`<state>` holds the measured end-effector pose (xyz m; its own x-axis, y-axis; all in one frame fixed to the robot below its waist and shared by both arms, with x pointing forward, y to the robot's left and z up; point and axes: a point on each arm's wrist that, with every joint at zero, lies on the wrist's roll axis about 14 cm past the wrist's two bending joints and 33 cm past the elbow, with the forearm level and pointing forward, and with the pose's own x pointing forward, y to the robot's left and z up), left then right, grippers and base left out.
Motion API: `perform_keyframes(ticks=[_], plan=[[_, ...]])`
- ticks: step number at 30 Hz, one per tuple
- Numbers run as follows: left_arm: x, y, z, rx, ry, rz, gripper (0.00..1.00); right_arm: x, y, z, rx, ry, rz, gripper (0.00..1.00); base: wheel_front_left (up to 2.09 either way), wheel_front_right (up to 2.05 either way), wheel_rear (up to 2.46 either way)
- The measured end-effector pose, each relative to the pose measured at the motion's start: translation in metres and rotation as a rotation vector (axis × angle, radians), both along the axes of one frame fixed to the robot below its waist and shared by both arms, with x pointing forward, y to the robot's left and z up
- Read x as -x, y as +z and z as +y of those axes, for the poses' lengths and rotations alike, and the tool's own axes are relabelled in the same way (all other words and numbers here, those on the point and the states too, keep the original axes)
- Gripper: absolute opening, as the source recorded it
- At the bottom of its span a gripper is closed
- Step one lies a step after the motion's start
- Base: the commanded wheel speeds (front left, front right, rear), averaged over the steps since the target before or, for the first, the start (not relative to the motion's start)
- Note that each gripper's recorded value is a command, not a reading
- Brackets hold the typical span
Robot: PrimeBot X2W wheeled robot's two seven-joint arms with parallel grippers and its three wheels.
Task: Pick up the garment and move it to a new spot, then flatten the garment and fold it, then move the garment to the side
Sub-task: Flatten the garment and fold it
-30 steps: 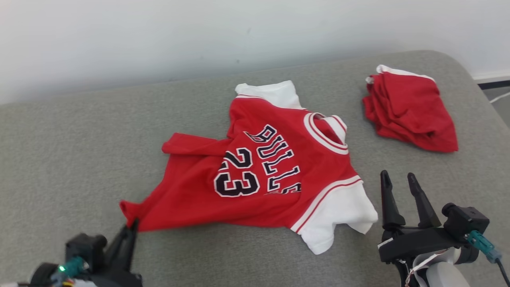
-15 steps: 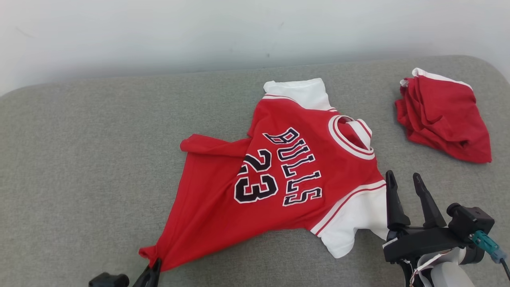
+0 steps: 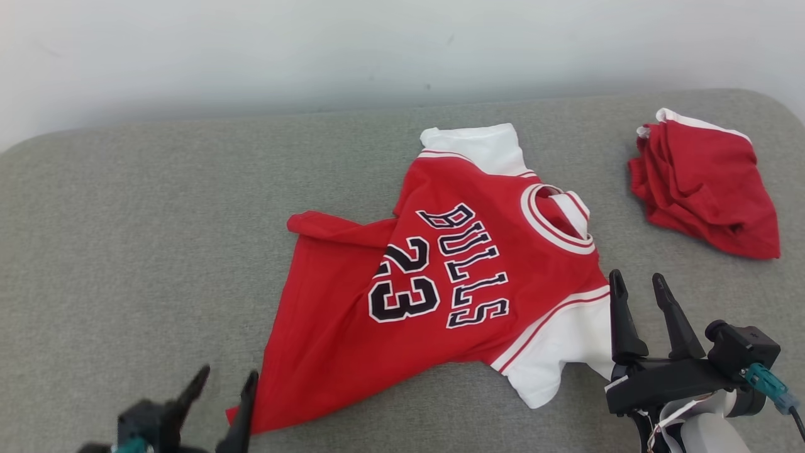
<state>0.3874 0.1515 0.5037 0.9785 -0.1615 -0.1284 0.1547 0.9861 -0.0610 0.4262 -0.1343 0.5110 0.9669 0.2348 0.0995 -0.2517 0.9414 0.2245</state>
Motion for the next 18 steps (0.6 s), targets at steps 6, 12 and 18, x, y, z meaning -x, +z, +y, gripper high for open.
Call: perform_keyframes(ticks=[6, 12, 18], plan=[[-0.029, 0.022, -0.007, -0.041, -0.064, -0.061, 1.00, 0.001, 0.000, -0.009, 0.004, -0.022, 0.001, 1.00, 0.00, 0.00, 0.00], [-0.052, 0.009, -0.024, -0.023, -0.136, -0.007, 1.00, 0.003, -0.002, -0.022, -0.003, -0.062, 0.010, 1.00, 0.00, 0.00, 0.00], [-0.064, -0.024, -0.034, -0.029, -0.174, 0.087, 1.00, 0.006, -0.004, -0.037, -0.014, -0.114, 0.019, 1.00, 0.00, 0.00, 0.00]])
